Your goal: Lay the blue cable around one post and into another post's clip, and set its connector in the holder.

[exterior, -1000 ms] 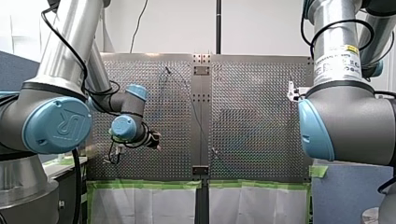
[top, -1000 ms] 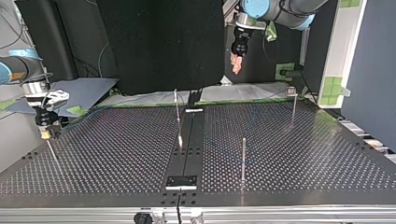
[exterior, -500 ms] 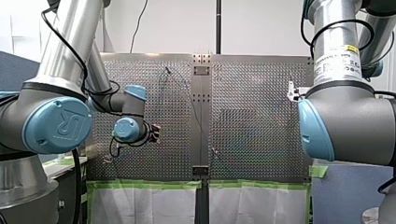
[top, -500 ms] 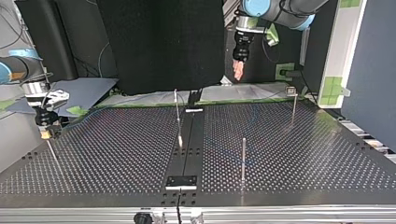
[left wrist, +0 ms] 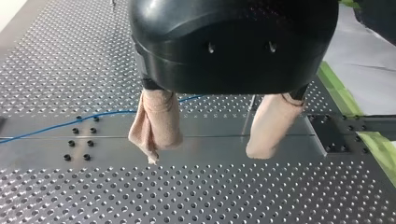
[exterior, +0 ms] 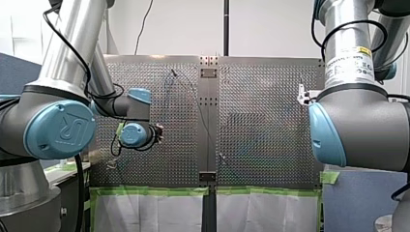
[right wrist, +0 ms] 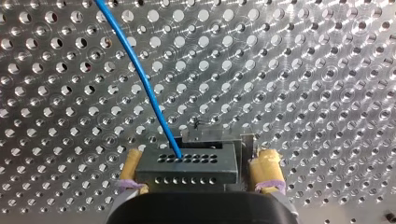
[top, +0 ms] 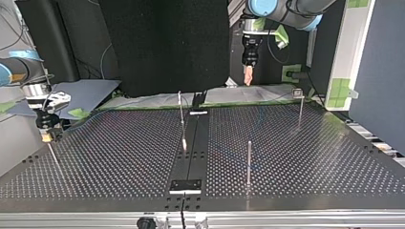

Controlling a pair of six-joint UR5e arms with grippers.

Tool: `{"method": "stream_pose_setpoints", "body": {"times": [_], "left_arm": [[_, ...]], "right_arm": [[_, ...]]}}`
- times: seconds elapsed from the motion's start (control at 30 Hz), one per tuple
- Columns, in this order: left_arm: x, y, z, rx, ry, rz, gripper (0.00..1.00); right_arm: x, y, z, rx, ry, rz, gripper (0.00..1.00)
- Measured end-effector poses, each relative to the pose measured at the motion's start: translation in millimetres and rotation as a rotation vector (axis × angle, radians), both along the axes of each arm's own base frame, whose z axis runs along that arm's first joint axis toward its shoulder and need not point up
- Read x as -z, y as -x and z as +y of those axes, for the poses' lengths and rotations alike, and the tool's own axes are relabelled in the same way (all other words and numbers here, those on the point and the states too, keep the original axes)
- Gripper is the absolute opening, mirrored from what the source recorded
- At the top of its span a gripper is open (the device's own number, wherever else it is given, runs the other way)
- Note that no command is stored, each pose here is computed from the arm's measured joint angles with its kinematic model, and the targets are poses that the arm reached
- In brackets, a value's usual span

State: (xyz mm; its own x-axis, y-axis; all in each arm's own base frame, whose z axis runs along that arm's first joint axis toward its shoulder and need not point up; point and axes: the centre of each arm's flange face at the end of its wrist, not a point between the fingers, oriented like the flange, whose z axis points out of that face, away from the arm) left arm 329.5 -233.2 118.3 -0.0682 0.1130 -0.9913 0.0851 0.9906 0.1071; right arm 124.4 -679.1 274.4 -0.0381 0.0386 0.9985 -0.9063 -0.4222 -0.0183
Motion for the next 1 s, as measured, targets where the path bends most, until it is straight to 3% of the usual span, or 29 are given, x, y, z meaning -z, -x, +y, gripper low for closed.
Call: {"method": "stream_pose_setpoints", "body": {"times": [1.0], "left_arm": [[0.2,0.3,0.1,0.0,-0.011,0.0,1.0]], "right_arm": [[0.0,0.0,0.0,0.0,0.0,0.0,0.98]]}}
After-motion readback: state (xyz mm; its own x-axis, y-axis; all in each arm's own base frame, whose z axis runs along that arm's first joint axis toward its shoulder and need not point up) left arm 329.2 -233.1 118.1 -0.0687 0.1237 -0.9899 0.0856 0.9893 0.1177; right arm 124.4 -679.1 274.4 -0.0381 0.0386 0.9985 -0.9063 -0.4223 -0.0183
